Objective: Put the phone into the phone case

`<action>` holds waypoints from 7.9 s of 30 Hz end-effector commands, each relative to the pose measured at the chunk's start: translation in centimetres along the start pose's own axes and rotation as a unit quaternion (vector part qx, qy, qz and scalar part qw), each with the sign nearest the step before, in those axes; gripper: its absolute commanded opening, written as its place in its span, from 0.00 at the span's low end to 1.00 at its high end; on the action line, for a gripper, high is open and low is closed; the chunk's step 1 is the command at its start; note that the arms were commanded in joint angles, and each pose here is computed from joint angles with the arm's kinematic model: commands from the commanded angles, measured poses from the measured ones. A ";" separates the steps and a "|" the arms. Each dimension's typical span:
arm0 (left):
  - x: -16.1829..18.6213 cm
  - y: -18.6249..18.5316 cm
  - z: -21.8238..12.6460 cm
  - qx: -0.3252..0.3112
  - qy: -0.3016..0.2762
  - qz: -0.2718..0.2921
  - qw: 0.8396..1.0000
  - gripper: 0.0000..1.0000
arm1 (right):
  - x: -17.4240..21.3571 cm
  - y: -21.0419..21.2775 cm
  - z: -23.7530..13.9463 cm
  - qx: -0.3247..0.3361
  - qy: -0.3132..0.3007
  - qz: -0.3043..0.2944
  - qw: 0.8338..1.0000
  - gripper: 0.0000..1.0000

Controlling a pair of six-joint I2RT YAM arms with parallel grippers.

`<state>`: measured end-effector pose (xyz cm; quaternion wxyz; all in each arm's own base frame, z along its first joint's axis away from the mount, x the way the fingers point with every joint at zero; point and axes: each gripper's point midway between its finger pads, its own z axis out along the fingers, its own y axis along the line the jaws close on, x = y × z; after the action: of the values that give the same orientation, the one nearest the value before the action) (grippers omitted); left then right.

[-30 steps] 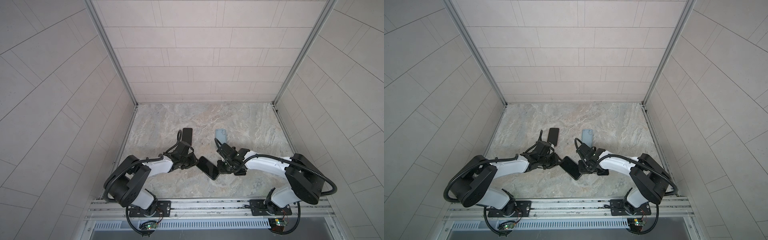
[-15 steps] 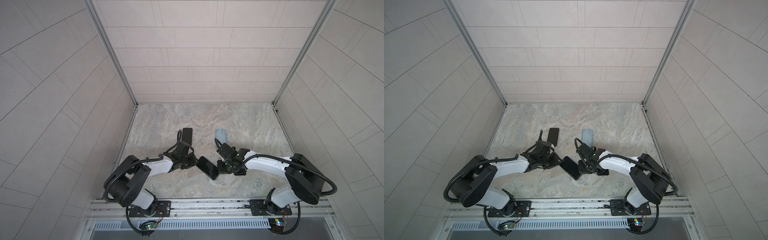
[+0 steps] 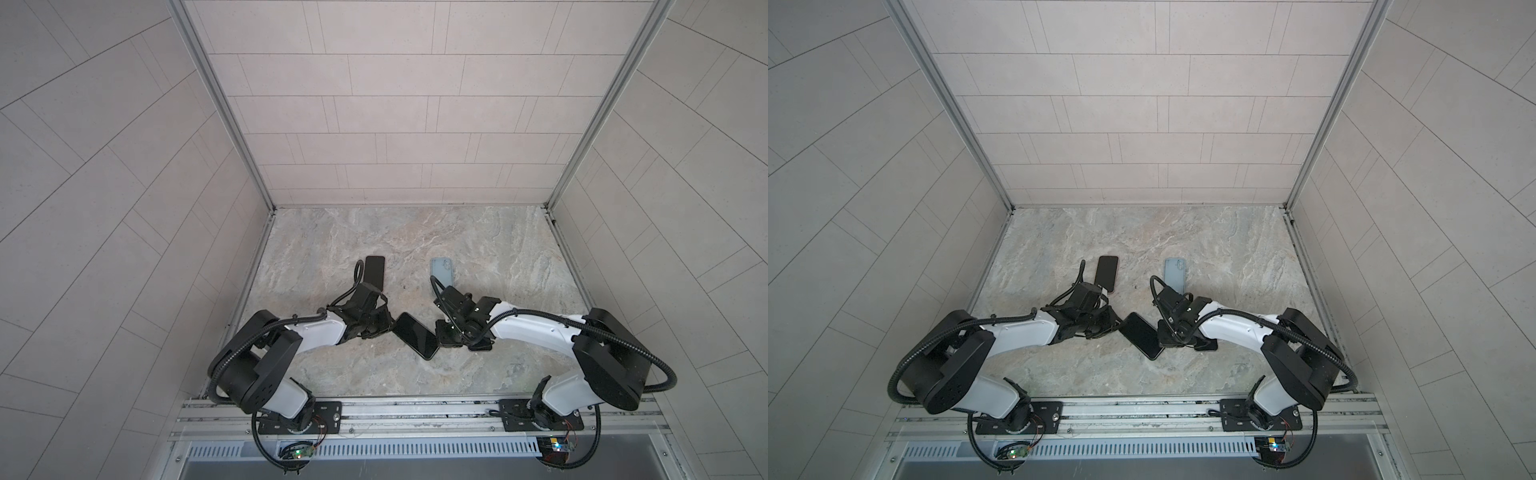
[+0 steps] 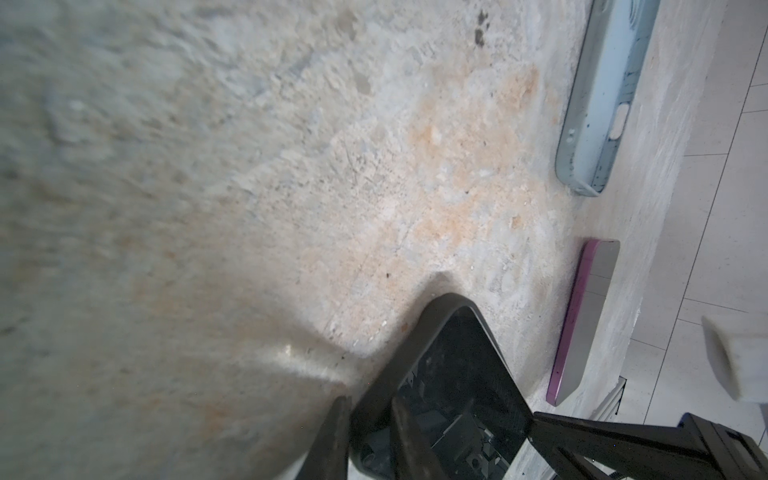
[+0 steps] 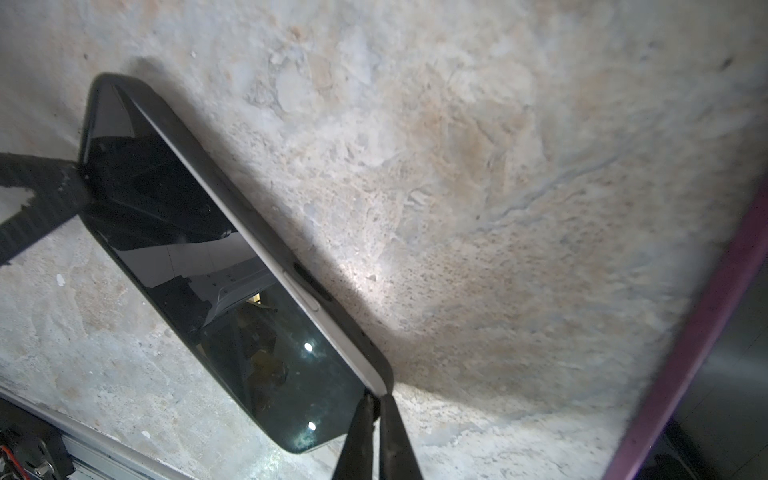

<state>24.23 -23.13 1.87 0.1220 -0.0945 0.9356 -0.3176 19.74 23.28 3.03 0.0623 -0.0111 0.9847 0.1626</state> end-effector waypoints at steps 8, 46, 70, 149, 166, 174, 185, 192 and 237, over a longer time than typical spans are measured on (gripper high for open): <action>1.2 0.7 0.7 -0.014 0.026 0.000 1.000 0.24 | 1.6 -0.5 3.5 0.002 0.032 0.004 0.999 0.08; 1.3 0.6 0.8 -0.014 0.030 0.001 0.999 0.24 | 2.2 -1.1 6.5 0.018 0.062 0.007 0.998 0.07; 0.2 -0.6 -2.7 0.032 -0.047 0.005 0.998 0.27 | -0.8 2.5 -3.6 0.017 -0.041 -0.192 0.980 0.37; -0.2 3.5 -10.7 0.113 -0.235 -0.059 0.964 0.36 | -2.5 4.0 2.4 0.158 0.028 -0.225 0.961 0.56; -0.7 3.3 -9.8 0.100 -0.217 -0.050 0.970 0.36 | -18.8 7.0 2.5 0.155 -0.014 0.024 0.988 0.62; -0.9 3.3 -9.6 0.101 -0.217 -0.052 0.970 0.36 | -18.7 4.8 4.3 0.156 0.017 0.037 0.987 0.71; -0.8 3.5 -9.5 0.100 -0.216 -0.056 0.970 0.36 | -18.9 3.2 -1.9 0.123 -0.020 -0.005 0.992 0.96; -0.9 3.4 -9.3 0.101 -0.215 -0.058 0.970 0.36 | -18.0 -2.9 -3.5 0.087 -0.018 0.039 0.995 0.80; -1.0 3.4 -9.0 0.097 -0.210 -0.063 0.971 0.36 | -16.3 -12.7 -1.0 0.159 0.015 0.042 0.986 0.25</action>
<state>21.56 -14.95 5.51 0.2884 -0.2043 0.8570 -0.3750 37.00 10.93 3.46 0.0651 0.0454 0.9968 0.0042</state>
